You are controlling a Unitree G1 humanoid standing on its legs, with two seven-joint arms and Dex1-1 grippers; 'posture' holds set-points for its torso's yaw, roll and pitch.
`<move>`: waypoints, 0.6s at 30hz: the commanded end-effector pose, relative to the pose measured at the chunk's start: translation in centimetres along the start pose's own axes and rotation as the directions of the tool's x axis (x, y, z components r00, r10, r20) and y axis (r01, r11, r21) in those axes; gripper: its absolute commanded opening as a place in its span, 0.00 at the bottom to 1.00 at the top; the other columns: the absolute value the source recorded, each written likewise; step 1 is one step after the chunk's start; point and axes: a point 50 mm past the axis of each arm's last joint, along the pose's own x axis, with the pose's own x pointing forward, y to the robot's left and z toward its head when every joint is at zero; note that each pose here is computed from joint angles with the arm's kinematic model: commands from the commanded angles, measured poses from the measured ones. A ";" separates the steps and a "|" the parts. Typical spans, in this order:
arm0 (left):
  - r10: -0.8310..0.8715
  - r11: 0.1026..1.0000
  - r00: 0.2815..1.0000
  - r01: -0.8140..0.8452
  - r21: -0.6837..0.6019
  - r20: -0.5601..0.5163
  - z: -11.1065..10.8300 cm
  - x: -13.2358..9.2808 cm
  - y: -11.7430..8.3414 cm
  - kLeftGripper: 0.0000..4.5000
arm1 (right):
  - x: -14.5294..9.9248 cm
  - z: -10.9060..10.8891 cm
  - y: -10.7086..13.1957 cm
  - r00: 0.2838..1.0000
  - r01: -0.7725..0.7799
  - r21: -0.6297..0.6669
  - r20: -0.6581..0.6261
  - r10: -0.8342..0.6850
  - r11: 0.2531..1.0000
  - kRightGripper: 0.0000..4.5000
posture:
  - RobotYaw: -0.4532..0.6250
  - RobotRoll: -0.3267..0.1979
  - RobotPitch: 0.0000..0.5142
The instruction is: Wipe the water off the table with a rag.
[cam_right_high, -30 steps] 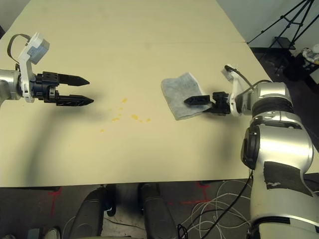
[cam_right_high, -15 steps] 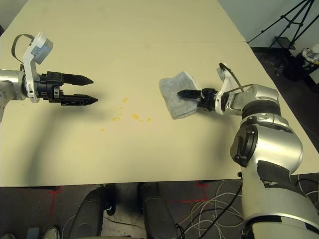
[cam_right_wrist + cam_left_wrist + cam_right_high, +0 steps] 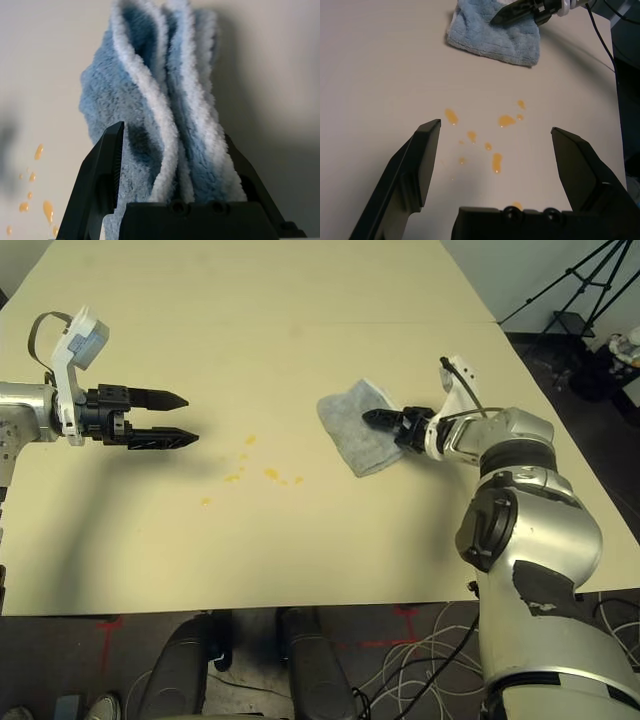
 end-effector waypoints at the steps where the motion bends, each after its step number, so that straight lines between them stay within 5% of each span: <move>1: 0.011 1.000 1.000 -0.011 0.007 0.004 0.0 -0.1 0.2 1.00 | 0.0 -0.6 -0.3 0.997 0.013 -0.054 -0.073 -0.017 0.998 0.60 | 0.42 0.62 0.49; 3: 0.011 1.000 1.000 -0.011 0.009 0.006 0.1 0.0 0.3 1.00 | -0.1 -1.0 -0.6 0.995 0.020 -0.073 -0.100 -0.027 0.997 0.60 | 0.42 0.62 0.49; 9: 0.006 1.000 1.000 -0.006 0.007 0.008 -0.1 0.2 0.2 1.00 | -0.1 -1.3 -1.1 0.993 0.036 -0.082 -0.106 -0.045 0.996 0.99 | 0.42 0.62 0.49; 11: 0.007 1.000 1.000 -0.007 0.005 0.007 -0.2 0.2 0.1 1.00 | 0.0 -1.5 -1.1 0.993 0.033 -0.079 -0.111 -0.042 0.996 0.96 | 0.42 0.62 0.49; 18: 0.014 1.000 1.000 -0.014 0.005 0.004 -0.2 0.0 0.2 1.00 | -0.1 -1.5 -1.3 0.992 0.047 -0.081 -0.112 -0.056 0.996 0.61 | 0.43 0.62 0.50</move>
